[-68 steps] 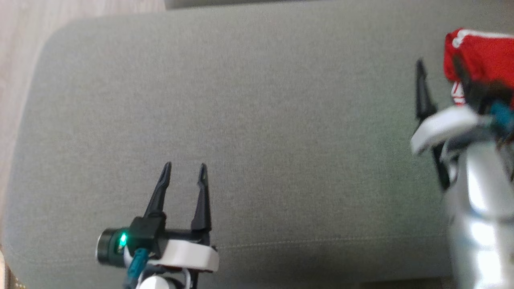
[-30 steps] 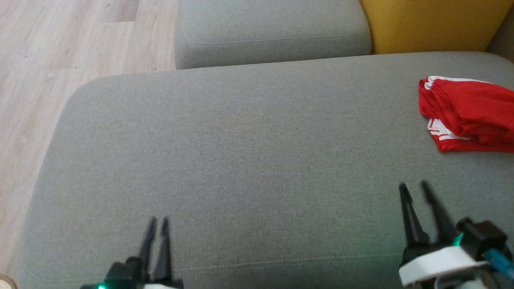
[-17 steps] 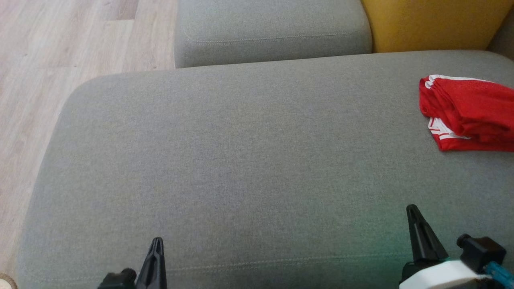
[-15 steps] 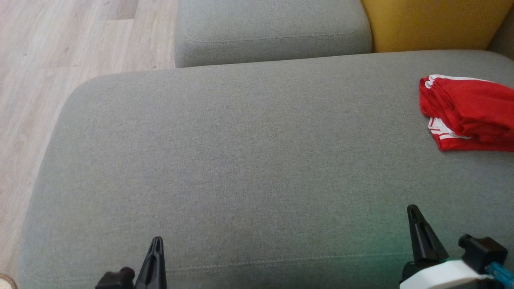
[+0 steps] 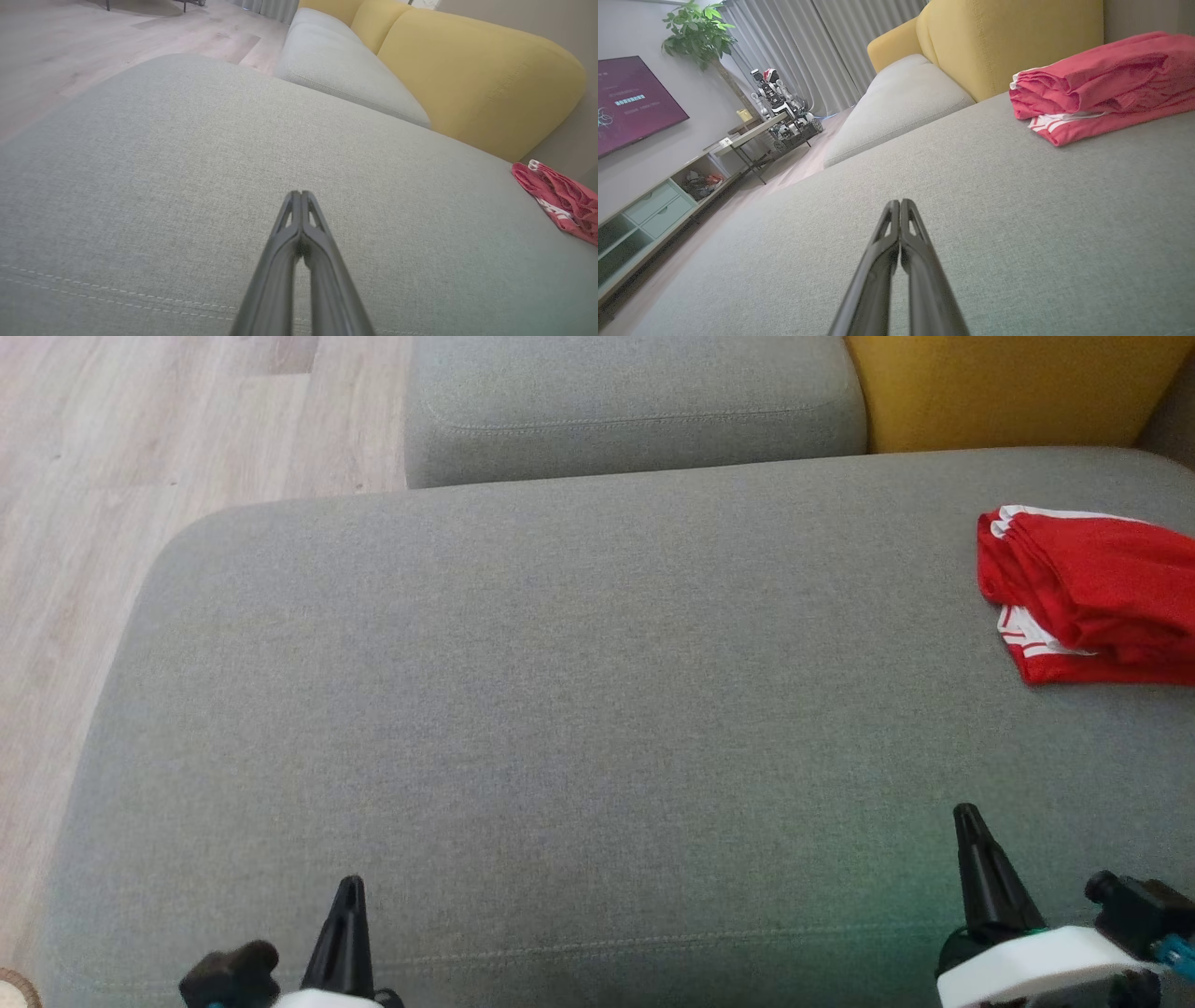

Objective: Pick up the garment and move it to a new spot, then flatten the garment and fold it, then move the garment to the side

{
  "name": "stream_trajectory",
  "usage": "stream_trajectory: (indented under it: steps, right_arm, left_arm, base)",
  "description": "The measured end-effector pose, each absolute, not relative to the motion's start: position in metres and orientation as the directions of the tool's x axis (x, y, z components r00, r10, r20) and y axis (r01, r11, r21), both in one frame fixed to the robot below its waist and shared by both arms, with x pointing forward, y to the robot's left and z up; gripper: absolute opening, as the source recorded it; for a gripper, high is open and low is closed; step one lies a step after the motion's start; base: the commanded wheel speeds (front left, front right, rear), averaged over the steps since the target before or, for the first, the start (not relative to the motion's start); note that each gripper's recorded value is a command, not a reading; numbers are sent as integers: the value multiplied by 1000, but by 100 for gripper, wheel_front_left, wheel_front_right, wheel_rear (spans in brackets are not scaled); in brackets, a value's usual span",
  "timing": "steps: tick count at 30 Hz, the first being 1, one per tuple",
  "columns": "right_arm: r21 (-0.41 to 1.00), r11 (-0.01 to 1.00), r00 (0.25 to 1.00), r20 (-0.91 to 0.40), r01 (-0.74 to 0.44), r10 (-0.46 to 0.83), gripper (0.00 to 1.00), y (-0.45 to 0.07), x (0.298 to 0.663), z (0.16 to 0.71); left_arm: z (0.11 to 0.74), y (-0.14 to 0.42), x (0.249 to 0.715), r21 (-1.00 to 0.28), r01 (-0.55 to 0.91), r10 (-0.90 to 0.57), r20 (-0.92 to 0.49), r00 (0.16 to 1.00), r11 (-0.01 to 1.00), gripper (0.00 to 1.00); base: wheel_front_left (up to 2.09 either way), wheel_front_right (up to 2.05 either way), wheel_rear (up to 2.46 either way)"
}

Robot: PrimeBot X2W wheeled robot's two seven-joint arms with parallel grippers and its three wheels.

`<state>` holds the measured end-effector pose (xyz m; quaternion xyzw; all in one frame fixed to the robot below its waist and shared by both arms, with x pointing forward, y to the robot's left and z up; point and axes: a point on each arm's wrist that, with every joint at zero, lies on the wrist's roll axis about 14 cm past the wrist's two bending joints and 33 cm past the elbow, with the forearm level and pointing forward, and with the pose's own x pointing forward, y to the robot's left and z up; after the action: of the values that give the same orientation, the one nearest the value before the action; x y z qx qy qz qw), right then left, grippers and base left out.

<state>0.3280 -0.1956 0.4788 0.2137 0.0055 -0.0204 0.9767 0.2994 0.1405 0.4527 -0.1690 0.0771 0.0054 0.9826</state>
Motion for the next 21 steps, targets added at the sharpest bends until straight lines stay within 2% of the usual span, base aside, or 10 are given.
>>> stream_trajectory:
  steps: [21]
  right_arm:
    - [630, 772, 997, -52, 79, -60, 0, -199, 339, 476]
  left_arm:
    - [450, 148, 316, -563, -96, -19, -195, 981, 821, 0]
  base:
    - [0, 0, 0]
